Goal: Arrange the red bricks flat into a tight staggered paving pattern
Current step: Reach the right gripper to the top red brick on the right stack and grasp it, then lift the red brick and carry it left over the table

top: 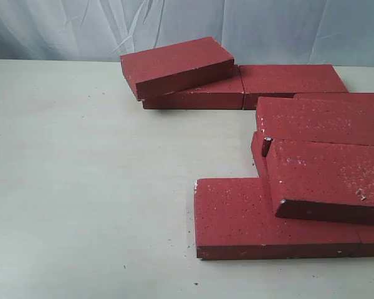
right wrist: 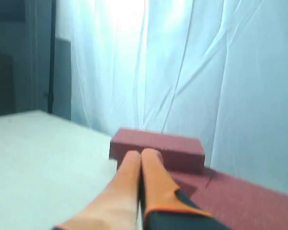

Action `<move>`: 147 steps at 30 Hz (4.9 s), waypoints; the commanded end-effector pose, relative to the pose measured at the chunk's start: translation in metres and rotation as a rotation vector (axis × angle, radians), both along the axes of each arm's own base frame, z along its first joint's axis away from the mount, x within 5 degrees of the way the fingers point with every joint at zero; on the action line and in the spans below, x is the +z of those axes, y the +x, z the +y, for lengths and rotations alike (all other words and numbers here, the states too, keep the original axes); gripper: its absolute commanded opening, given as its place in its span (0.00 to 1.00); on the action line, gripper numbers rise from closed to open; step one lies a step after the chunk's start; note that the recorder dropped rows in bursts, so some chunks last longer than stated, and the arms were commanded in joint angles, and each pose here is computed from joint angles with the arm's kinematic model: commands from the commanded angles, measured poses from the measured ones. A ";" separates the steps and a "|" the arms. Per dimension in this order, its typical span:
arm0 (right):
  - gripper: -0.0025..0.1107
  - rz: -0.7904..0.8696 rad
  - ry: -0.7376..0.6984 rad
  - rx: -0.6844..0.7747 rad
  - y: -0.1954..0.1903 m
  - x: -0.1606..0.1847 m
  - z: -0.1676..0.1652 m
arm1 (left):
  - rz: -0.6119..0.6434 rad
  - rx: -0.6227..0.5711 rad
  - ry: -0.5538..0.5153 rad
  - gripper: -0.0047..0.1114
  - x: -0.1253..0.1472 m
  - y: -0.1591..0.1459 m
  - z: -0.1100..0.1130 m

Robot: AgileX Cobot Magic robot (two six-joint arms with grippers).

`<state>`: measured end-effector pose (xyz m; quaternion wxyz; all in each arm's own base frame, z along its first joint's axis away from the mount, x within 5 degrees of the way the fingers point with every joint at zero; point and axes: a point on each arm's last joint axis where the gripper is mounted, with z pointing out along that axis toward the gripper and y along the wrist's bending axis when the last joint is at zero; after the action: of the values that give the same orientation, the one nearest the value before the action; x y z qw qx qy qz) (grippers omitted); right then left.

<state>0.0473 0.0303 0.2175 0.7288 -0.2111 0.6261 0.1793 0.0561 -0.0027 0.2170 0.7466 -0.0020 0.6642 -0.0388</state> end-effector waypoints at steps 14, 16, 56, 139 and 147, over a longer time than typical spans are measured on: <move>0.01 -0.332 0.441 0.057 -0.013 0.043 -0.010 | -0.182 -0.010 -0.202 0.04 0.016 -0.004 0.003; 0.01 -0.310 0.459 0.023 -0.009 0.052 -0.012 | -0.194 -0.016 -0.228 0.04 0.017 -0.004 0.003; 0.01 0.989 -0.384 -0.068 0.294 0.101 -0.036 | -0.116 -0.012 -0.069 0.04 0.010 -0.002 0.000; 0.01 1.128 0.149 -0.012 0.340 0.054 -0.163 | -0.079 -0.011 -0.051 0.04 0.006 -0.001 0.000; 0.01 1.136 -0.001 0.242 0.361 0.059 -0.046 | -0.079 -0.011 -0.051 0.04 0.006 -0.001 0.000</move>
<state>0.4068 -0.0458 0.2705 0.2604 -0.1228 0.8992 0.3294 0.0549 -0.0028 0.2241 0.7708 -0.0178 0.6340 -0.0607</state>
